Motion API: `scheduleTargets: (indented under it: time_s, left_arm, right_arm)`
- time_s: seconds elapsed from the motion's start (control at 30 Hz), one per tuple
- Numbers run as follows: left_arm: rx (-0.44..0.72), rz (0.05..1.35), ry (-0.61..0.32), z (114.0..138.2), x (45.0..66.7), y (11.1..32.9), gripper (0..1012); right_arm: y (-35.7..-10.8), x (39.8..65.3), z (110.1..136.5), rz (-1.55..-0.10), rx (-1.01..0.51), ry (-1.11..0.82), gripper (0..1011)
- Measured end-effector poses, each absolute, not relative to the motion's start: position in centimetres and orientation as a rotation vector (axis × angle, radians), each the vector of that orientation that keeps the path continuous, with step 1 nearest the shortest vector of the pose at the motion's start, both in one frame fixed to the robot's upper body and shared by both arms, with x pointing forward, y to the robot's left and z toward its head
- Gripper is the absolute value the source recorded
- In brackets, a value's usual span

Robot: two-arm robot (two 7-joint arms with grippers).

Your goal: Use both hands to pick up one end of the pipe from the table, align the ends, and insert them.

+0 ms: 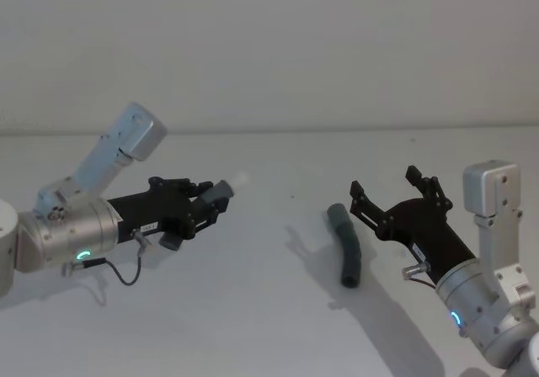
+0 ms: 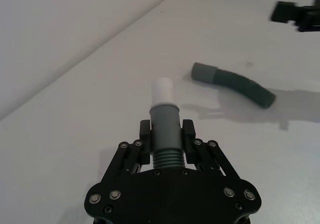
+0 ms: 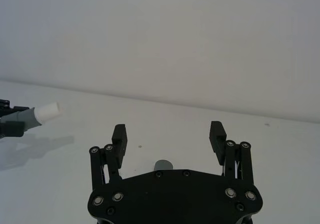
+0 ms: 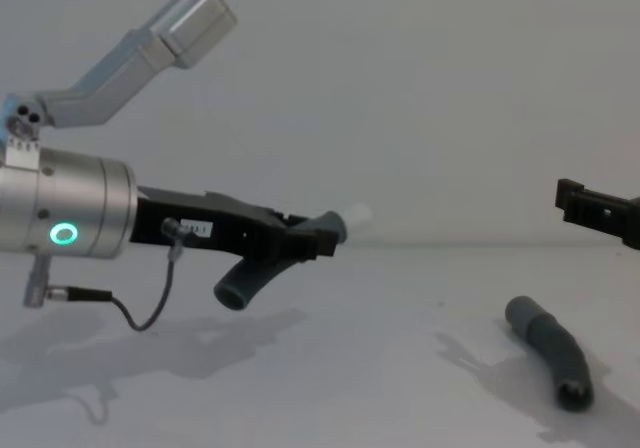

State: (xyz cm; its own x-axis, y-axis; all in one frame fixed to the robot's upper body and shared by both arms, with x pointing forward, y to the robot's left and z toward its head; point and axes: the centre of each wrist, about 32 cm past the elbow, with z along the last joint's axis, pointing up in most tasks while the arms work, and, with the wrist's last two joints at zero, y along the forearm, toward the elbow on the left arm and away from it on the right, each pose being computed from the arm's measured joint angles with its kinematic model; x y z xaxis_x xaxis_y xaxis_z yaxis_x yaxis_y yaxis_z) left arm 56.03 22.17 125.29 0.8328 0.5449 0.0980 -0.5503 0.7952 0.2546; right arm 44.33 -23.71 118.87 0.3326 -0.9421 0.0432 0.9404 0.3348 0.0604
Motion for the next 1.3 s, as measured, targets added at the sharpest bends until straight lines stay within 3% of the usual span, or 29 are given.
scheduleTargets:
  time_s: [0.67,1.3]
  left_arm:
    - [0.321,0.306,-0.22,127.6,58.5,24.5,339]
    - [0.354,0.225,-0.313,128.6,60.0,25.6,336]
  right_arm:
    - [-23.7,44.3,118.9,-1.229,0.026,-0.075,1004]
    - [-23.7,44.3,118.9,-1.229,0.026,-0.075,1004]
